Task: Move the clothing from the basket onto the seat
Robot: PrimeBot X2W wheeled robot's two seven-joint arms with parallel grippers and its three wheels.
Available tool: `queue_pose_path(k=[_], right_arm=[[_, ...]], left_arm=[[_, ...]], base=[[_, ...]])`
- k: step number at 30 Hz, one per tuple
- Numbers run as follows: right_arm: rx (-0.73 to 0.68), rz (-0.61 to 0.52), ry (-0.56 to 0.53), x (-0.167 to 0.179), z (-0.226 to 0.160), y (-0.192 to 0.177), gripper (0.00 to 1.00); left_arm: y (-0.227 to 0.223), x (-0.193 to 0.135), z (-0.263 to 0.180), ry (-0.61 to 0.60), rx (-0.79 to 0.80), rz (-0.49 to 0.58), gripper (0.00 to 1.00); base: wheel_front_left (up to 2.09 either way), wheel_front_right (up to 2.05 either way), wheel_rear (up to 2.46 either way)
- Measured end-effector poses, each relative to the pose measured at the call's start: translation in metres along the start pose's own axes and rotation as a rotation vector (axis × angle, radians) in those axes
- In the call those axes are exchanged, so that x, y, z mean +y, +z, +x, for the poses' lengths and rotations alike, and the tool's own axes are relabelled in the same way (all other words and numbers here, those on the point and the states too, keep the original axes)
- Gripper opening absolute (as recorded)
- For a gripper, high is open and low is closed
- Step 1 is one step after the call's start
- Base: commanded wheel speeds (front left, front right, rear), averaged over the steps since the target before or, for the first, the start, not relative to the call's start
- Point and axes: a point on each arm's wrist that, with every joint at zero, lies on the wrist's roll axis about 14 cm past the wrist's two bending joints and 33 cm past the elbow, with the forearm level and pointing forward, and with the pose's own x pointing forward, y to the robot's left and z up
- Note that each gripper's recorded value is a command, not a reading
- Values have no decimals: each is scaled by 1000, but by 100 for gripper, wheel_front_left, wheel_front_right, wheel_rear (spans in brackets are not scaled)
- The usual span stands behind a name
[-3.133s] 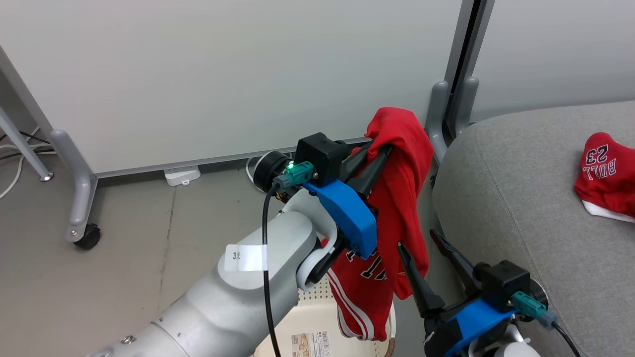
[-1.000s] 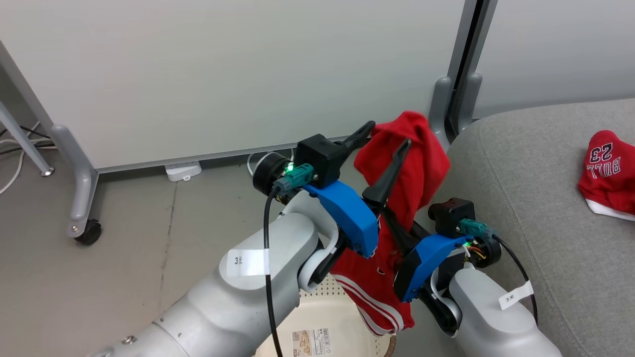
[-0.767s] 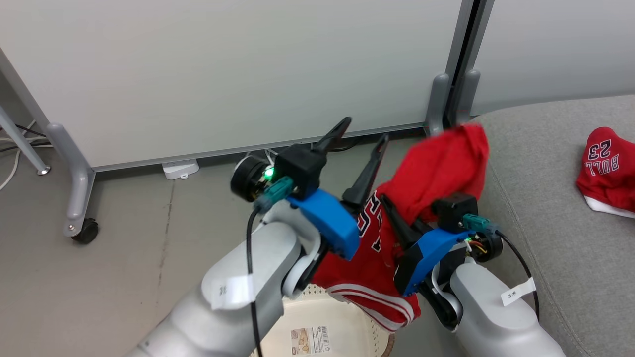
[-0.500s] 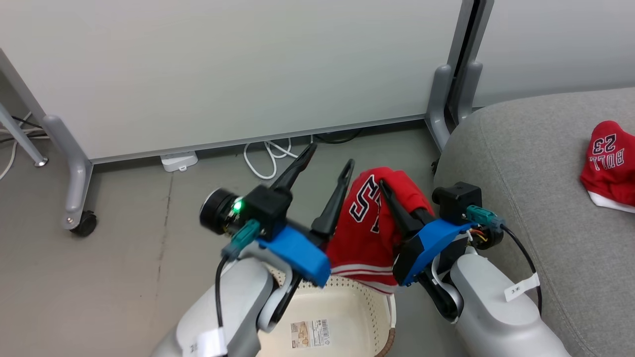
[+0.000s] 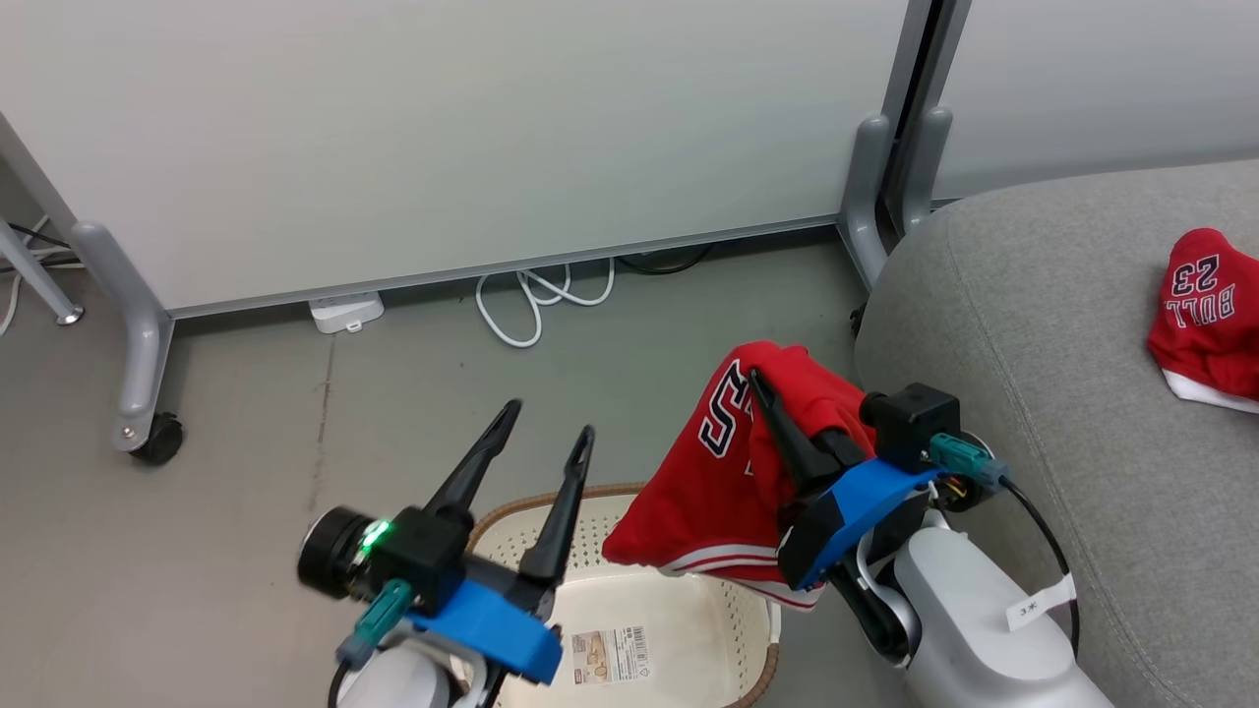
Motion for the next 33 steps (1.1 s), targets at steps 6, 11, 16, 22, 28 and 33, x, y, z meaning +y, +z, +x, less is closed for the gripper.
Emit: queue_pose_path(k=[6, 11, 16, 22, 28, 33], right_arm=[[0, 9, -16, -3, -8, -4, 0], [0, 15, -28, -5, -11, -5, 0], [-4, 15, -35, -7, -13, -4, 0], [-17, 17, -53, -12, -17, 1, 0], [-33, 13, -101, -28, -27, 7, 0], [-43, 4, -158, -47, -40, 11, 0]], left_arm=[[-12, 13, -25, 62, 28, -5, 100], [-24, 23, -41, 115, 62, -22, 100], [-23, 24, -42, 132, 53, -26, 100], [-20, 8, -41, 93, 41, -28, 100], [-23, -9, -26, 24, 45, -42, 100], [-24, -22, -6, -42, 41, -57, 100]], base=[[0, 0, 0], [0, 0, 0], [0, 0, 0], [0, 0, 0], [0, 0, 0], [0, 0, 0]])
